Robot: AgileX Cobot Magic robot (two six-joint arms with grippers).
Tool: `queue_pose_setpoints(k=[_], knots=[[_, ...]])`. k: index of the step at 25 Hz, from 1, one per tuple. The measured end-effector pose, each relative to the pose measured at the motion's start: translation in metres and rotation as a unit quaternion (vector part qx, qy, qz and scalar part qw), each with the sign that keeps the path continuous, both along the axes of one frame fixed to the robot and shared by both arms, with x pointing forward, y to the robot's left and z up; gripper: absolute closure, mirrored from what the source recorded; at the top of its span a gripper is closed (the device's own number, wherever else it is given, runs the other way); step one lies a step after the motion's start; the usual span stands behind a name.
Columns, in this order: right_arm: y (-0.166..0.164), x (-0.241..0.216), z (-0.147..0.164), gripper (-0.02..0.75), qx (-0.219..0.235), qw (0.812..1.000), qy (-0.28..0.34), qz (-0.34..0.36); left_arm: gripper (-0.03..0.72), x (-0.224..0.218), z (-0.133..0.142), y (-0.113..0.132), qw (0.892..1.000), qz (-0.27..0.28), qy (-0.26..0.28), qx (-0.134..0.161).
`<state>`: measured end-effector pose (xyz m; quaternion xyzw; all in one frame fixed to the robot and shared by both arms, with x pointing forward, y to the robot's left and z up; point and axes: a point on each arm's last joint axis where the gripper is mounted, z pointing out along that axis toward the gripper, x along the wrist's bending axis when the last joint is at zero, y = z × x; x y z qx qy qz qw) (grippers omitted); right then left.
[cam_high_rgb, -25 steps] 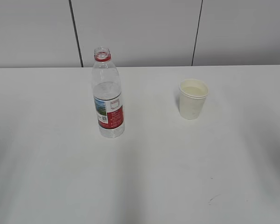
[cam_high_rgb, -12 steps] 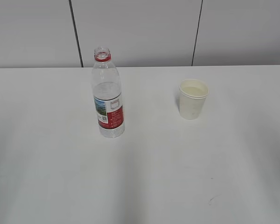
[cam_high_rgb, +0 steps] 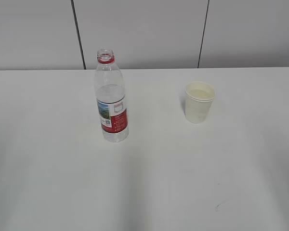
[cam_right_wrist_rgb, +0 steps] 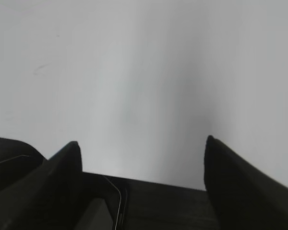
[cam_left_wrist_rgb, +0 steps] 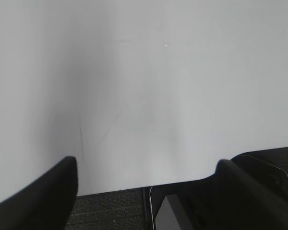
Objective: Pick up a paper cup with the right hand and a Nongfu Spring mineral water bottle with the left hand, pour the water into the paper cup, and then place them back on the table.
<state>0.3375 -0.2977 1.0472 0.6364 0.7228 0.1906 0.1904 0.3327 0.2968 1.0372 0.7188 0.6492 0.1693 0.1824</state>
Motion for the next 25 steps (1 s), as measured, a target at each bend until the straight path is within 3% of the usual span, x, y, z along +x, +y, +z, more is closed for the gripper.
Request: queue_pose_setpoints(k=[6,16,25], knots=[[0.000,-0.016,-0.035,0.156,-0.008,0.999,0.032,0.005,0.169,-0.001,0.000,0.000,1.000,0.000,-0.003,0.000],[0.000,-0.026,-0.034,0.156,-0.008,1.000,0.012,0.007,0.179,-0.018,0.011,0.000,0.998,0.002,-0.063,-0.002],[0.001,-0.028,-0.033,0.156,-0.008,1.000,0.004,0.008,0.187,-0.049,0.022,0.001,0.988,0.002,-0.155,-0.004]])
